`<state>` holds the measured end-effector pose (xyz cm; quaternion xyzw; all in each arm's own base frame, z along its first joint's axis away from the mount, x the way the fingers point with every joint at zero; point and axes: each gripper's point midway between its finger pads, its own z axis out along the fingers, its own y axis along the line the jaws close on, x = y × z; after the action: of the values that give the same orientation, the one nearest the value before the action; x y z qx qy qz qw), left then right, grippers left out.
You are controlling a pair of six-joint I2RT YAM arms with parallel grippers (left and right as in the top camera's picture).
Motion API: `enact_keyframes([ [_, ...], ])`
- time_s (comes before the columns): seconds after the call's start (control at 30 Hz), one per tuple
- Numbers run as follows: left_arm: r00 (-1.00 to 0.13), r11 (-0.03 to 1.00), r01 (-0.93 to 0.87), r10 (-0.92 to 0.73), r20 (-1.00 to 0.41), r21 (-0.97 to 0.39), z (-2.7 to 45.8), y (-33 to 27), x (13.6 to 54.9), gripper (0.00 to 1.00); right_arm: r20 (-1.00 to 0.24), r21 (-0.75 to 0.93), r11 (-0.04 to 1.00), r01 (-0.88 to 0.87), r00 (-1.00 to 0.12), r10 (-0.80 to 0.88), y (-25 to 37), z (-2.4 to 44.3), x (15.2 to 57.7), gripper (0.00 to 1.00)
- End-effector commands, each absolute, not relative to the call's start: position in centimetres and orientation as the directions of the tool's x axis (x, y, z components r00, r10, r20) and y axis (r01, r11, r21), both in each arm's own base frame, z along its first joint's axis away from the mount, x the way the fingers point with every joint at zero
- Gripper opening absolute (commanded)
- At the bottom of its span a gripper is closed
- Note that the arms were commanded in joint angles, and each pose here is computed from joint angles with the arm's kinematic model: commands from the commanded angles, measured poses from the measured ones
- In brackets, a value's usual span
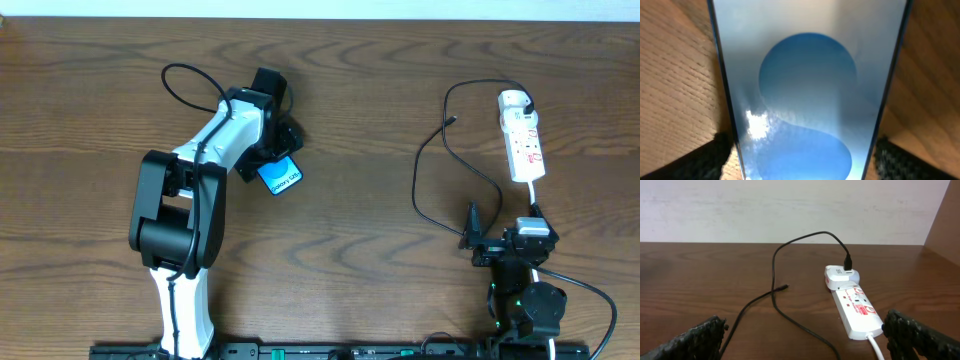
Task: Plug charger to phone and switch on socket
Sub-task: 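Close the left gripper on the phone's long edges and grasp it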
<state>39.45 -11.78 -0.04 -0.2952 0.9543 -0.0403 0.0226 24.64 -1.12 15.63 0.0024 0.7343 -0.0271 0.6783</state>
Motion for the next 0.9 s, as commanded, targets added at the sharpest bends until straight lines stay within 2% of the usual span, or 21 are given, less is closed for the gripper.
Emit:
enact_keyframes([
  [0.0,-0.837,0.835,-0.548,-0.545,0.051,-0.051,-2.8,-12.4,38.0,0.85,-0.997,-0.031,0.998,0.05,-0.077,-0.027,-1.3,15.6,24.6,0.99],
  [0.17,-0.837,0.837,-0.547,-0.545,0.053,-0.018,-2.8,-12.0,37.5,0.72,-0.997,-0.031,0.998,0.05,-0.077,-0.027,-1.3,15.6,24.6,0.99],
  [0.23,-0.837,0.838,-0.545,-0.545,0.05,0.008,-2.8,-11.5,37.1,0.7,-0.997,-0.031,0.998,0.05,-0.077,-0.027,-1.3,15.6,24.6,0.99],
  [0.57,-0.876,0.877,-0.481,-0.481,0.044,-0.008,0.2,-11.7,37.4,0.65,-0.997,-0.031,0.998,0.05,-0.077,-0.027,-1.3,15.6,24.6,0.99],
  [0.87,-0.896,0.886,-0.443,-0.444,0.025,-0.139,5.2,-13.2,37.5,0.64,-0.997,-0.031,0.998,0.05,-0.077,-0.027,-1.3,15.6,24.6,0.99],
])
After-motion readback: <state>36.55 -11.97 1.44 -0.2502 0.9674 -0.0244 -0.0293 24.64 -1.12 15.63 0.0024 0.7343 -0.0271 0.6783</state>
